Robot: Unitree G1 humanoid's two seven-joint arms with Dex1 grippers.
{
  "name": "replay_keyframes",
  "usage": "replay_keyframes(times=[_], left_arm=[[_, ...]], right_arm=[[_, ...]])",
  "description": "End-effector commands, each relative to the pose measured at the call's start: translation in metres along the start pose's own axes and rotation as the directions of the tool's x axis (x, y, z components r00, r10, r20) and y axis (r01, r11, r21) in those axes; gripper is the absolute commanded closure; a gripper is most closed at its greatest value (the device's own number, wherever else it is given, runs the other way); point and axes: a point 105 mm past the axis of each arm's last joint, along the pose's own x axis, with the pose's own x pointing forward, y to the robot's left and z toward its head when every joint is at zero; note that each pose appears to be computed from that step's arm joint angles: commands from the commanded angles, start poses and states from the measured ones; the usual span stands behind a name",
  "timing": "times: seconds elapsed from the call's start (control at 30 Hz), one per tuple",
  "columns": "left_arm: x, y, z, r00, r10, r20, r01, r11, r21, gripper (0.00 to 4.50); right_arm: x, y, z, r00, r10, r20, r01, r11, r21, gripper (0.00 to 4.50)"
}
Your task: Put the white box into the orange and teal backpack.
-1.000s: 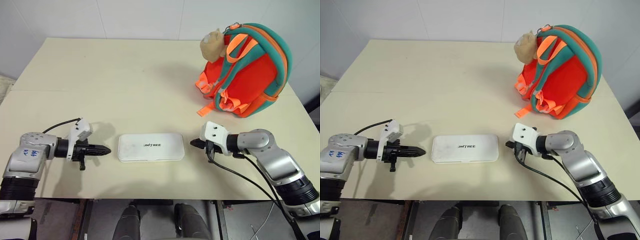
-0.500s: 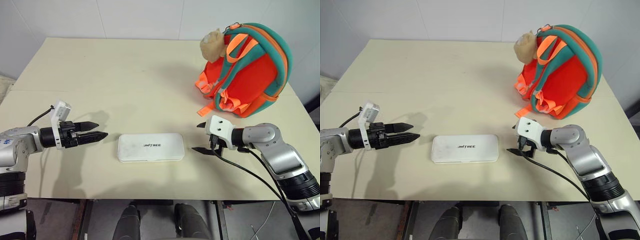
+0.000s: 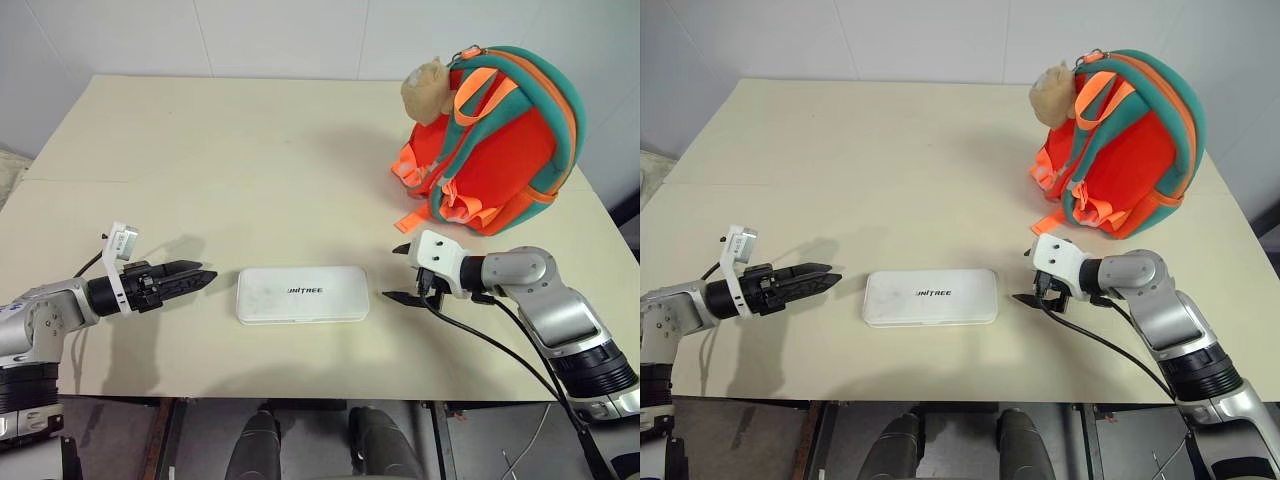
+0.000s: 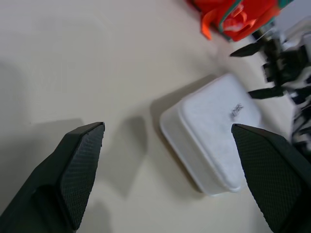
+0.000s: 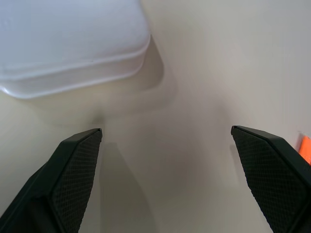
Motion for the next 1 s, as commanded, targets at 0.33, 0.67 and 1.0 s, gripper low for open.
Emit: replay_keyframes(times=[0.33,0.67,1.0], left_arm=[[0.010,-0.008,-0.019,0.994,-0.109,-0.028,0.102,0.975,-0.198,0.02],[0.038,-0.011,-0.029,0.979,-0.195,-0.056,0.173,0.945,-0.279,0.02],[0.052,-0.019,-0.030,0.964,-0.256,-0.072,0.222,0.923,-0.314,0.02]], right_arm=[[0.003,0.001,0.009,0.999,-0.006,0.033,0.008,0.998,-0.067,0.00],[0.008,0.006,0.013,0.999,0.022,0.046,-0.018,0.996,-0.085,0.00],[0.008,0.008,0.015,0.998,0.029,0.054,-0.024,0.995,-0.092,0.00]])
